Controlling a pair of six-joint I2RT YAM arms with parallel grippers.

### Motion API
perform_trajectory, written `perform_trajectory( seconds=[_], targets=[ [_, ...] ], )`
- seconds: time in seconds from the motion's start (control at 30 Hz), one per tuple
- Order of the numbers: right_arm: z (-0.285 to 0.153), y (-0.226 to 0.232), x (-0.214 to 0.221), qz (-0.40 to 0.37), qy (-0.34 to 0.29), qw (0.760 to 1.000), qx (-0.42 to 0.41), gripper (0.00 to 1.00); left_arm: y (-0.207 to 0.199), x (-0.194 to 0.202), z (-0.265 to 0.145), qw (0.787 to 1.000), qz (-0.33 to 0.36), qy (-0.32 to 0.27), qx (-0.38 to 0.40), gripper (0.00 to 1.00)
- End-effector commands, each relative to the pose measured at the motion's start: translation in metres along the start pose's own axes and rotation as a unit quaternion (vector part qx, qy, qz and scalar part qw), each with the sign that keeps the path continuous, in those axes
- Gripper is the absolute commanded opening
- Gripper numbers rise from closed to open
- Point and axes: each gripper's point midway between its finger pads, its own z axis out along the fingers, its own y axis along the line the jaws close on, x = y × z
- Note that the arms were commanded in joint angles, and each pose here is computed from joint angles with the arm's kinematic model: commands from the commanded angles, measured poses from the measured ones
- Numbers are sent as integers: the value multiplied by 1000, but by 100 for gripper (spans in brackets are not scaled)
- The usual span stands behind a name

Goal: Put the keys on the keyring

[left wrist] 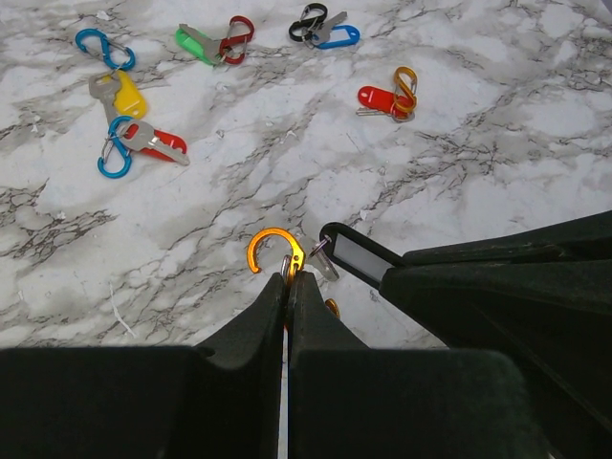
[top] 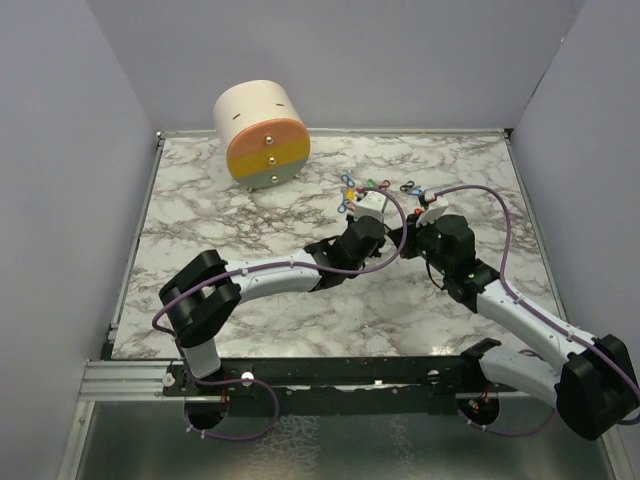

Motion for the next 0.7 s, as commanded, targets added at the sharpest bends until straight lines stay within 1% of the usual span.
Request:
perform_trajectory(
  seconds=[0.0,0.67],
  targets=[
    [-4,9,-24,-1,-34,999,-12,1,-4,-11,3,1000,-3,-19,-9,0],
    [-6,14,-24,-4,-33,999,-21,1,0,-11,6,999,-1,-27,-22,0]
  ],
)
